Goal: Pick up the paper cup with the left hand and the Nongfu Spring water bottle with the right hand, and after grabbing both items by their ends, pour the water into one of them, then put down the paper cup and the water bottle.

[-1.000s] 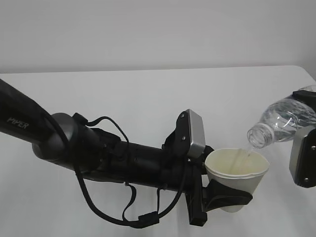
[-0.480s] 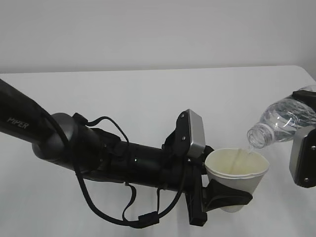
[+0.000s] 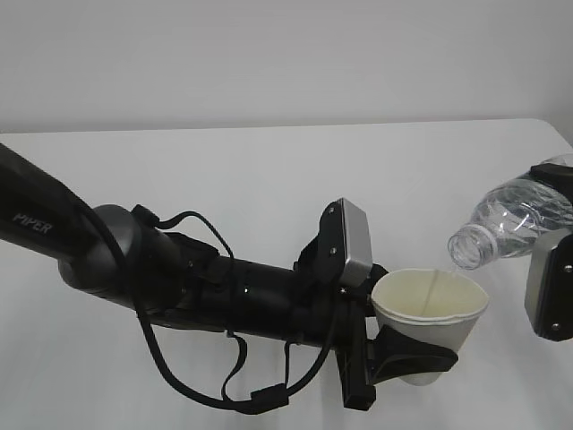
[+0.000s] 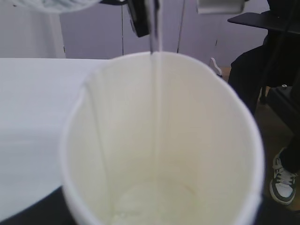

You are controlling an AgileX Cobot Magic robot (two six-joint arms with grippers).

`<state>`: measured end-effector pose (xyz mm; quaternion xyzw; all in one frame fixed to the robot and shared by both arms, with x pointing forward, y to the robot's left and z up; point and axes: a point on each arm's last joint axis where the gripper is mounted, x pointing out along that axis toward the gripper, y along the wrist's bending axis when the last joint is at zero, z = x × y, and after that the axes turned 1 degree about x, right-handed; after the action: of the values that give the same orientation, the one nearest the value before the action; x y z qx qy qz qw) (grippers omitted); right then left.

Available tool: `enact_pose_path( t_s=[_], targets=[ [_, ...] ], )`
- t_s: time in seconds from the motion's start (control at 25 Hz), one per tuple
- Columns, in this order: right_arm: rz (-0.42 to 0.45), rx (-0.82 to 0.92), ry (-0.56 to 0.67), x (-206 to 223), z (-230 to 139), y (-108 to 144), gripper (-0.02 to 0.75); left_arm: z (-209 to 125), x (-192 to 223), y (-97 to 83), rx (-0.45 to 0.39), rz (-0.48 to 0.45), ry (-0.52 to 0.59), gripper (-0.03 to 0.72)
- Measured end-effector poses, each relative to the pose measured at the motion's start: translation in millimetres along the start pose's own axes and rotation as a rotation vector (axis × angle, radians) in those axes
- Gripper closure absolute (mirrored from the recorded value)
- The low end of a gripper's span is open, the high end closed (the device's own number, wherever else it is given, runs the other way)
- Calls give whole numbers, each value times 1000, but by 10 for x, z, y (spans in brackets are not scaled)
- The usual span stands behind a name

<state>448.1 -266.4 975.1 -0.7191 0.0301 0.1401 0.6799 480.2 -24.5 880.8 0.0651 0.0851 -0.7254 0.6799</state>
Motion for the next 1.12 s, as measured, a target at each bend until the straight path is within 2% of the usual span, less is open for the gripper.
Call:
enact_pose_path(
  t_s=[1.12],
  targets=[
    [0,-10,0,0,0,0,382,0,0,0,0,0,0,301]
  ],
)
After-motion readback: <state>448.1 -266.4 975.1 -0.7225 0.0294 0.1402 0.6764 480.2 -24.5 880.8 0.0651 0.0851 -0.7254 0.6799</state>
